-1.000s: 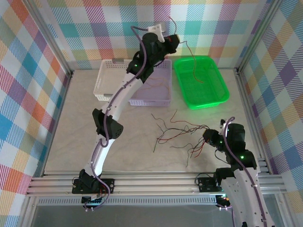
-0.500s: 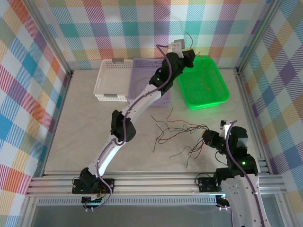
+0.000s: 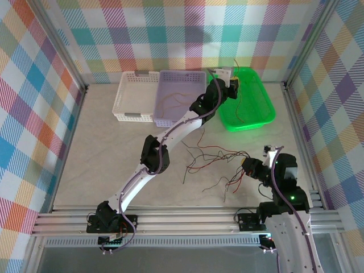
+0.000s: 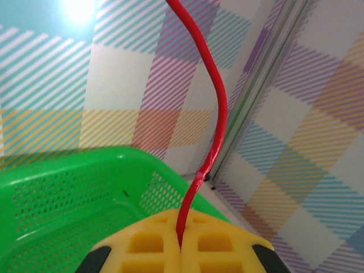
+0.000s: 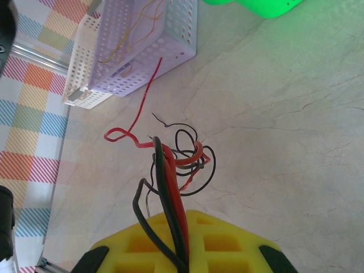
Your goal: Untangle the cables
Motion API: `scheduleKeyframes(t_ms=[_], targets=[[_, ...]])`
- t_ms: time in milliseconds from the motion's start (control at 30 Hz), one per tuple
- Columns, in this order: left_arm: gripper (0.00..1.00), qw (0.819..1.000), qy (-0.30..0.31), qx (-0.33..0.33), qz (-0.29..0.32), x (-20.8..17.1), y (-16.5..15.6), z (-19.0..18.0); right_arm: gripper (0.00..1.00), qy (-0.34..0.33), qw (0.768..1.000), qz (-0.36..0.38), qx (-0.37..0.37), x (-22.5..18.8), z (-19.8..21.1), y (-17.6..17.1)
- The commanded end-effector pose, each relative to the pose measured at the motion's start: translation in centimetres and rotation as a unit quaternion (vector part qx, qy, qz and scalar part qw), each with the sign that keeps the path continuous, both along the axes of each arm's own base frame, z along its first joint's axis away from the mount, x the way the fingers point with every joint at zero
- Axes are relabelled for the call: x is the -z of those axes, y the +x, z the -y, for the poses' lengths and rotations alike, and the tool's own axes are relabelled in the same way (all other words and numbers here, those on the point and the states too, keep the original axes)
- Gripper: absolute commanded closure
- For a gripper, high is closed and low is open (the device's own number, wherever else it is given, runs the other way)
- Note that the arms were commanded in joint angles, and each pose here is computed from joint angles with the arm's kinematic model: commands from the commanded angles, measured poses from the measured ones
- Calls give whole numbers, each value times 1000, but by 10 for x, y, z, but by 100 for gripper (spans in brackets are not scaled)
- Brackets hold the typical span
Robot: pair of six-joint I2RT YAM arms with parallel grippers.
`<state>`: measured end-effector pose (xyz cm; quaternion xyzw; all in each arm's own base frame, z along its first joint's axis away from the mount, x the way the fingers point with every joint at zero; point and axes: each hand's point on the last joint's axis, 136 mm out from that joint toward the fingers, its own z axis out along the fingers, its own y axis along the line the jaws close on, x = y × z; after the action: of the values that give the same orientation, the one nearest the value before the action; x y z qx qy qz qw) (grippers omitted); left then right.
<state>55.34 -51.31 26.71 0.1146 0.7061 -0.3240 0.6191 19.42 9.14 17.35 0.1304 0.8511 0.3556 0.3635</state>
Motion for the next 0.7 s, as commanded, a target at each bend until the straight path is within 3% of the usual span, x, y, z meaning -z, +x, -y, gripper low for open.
scheduleKeyframes(t_ms=[0, 367, 667], targets=[[100, 1000, 28, 6, 1, 19, -5, 10, 100, 8, 1000, 17, -10, -6, -3, 1], [100, 994, 77, 60, -56, 92, -26, 39, 100, 18, 999, 22, -26, -13, -9, -3], [100, 986, 116, 82, -81, 124, -42, 49, 100, 22, 999, 24, -31, -19, -10, -9]])
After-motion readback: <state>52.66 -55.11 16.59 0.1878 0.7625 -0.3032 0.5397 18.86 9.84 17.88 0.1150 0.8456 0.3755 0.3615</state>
